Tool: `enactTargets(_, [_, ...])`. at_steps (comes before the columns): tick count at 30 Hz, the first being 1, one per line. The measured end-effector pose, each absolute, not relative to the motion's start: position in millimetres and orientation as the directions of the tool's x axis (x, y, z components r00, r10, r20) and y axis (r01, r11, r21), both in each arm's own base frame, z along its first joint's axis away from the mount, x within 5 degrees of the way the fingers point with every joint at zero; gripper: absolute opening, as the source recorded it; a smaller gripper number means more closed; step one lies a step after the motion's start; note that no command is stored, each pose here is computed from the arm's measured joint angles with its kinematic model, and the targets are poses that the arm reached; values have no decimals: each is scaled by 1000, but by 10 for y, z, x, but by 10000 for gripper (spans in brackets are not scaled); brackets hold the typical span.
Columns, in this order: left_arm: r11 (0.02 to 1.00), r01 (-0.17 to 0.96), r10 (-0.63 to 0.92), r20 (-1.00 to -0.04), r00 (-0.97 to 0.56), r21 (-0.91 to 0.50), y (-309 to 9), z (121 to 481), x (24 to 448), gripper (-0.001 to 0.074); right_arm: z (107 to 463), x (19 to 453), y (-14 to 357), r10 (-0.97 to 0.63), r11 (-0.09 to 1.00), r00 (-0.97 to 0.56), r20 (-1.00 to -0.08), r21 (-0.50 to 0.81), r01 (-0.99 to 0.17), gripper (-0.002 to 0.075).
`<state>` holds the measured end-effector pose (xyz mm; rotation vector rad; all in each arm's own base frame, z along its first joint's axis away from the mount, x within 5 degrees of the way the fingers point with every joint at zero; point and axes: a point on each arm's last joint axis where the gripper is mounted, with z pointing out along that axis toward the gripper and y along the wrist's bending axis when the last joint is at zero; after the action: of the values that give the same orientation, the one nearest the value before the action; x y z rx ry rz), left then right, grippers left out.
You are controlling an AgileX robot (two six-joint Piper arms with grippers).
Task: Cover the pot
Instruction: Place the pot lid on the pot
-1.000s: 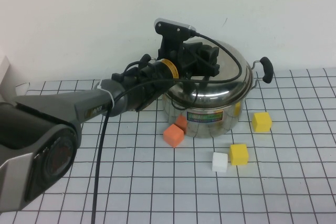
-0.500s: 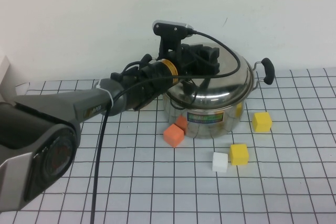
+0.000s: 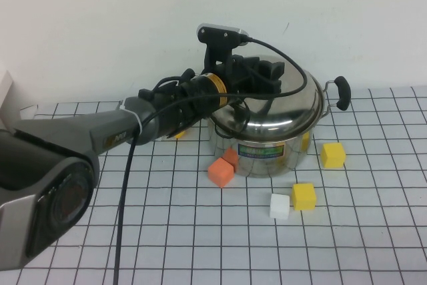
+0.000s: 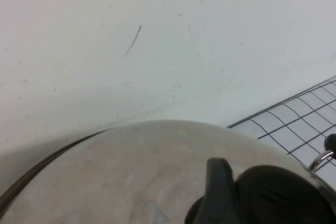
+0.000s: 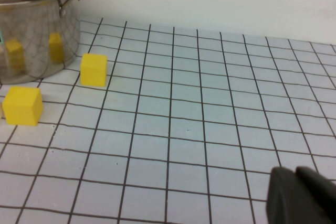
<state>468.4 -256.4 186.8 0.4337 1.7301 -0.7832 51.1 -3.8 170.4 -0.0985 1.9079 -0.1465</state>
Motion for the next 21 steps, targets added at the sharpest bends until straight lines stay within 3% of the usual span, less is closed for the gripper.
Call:
enactTargets(11, [734,623,-105,-952,-287,-269,-2507,2146,4660,449,1704,511,-38,-140,989,-335,-932,-150,3,9])
enactTargets(21, [746,615,-128,-961,-244,-255,-2123,2674,4680,457,1704,511,-38,-140,989,-335,-932,-150,3,9])
